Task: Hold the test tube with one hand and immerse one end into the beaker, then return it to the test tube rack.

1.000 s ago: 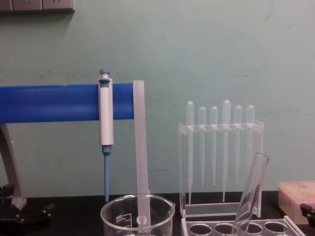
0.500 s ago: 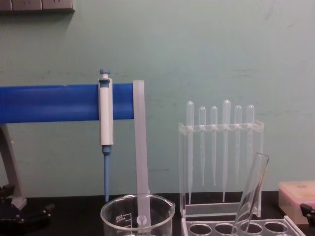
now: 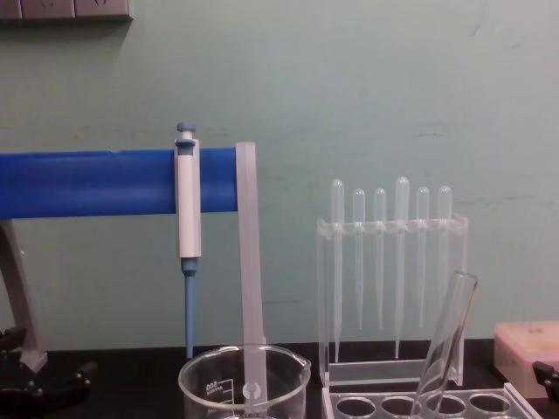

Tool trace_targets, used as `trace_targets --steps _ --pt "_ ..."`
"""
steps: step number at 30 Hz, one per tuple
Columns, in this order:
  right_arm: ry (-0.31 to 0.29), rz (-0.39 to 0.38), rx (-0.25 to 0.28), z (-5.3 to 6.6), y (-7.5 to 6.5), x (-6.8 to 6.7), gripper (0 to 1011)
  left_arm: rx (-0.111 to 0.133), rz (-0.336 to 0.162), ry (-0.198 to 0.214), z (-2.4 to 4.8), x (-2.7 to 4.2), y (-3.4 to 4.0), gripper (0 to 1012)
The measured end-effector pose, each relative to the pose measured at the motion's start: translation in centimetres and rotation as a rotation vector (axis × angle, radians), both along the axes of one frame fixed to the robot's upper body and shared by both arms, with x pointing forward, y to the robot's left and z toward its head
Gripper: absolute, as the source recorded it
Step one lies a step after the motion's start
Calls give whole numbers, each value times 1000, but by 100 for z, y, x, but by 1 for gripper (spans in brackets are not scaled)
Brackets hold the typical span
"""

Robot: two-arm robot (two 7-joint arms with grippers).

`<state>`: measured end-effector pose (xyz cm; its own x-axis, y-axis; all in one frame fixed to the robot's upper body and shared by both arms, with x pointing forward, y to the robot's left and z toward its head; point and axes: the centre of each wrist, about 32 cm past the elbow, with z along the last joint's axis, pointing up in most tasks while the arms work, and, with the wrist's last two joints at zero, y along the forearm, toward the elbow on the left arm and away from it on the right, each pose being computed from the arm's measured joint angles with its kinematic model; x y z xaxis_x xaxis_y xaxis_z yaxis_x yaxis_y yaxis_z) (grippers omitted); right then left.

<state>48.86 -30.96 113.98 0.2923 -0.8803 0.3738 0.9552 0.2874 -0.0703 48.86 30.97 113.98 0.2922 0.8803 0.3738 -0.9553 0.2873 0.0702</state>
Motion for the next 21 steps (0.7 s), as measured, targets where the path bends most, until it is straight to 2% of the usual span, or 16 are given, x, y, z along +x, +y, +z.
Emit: trace_targets --steps 21 --pt "0 0 0 0 0 0 1003 0 0 0 0 0 0 1000"
